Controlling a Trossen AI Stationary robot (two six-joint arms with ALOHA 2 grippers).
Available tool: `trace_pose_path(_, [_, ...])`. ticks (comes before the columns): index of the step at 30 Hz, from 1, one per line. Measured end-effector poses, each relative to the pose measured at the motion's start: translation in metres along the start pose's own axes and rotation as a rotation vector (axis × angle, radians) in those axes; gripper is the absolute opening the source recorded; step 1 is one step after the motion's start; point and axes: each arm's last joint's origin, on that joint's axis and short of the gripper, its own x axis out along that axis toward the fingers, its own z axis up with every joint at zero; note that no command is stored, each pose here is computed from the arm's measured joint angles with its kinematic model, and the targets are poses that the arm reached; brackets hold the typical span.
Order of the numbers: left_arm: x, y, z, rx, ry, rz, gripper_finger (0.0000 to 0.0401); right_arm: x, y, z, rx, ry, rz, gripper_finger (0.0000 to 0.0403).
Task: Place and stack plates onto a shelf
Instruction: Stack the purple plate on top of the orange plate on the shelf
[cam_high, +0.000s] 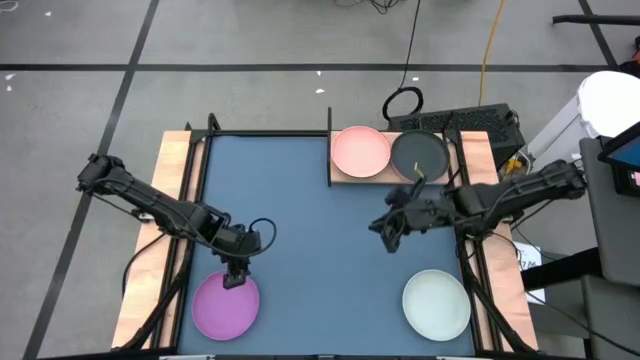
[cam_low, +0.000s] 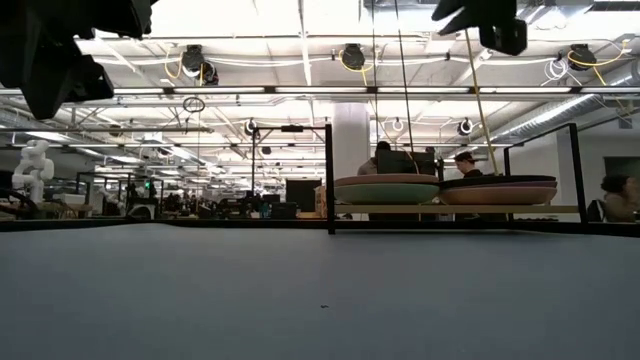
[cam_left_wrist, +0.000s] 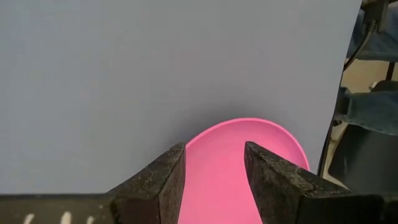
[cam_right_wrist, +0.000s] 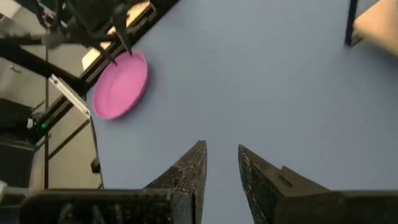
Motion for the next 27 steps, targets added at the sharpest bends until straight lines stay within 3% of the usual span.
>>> trace_pose_path(8, [0.000, 0.000, 0.000, 0.039, 0.001, 0.000, 0.0168, 0.010, 0.002, -0.024, -0.030, 0.018, 0.071, 0.0075])
trace_pose_path(13, [0.000, -0.002, -0.003, 0.146, 0.032, -0.032, 0.0174, 0.010, 0.012, -0.030, -0.164, -0.017, 0.162, 0.0066])
trace_pose_path(17, [0.001, -0.005, -0.008, 0.241, 0.051, -0.011, 0.0205, 0.009, 0.016, -0.032, -0.221, -0.027, 0.194, 0.0049])
trace_pose_path(22, [0.009, -0.001, -0.015, 0.272, 0.069, 0.029, 0.0255, 0.008, 0.018, -0.036, -0.233, -0.016, 0.203, 0.0033])
trace_pose_path(27, [0.023, 0.012, -0.026, 0.263, 0.115, 0.079, 0.0257, 0.007, 0.019, -0.038, -0.246, -0.009, 0.211, 0.0022])
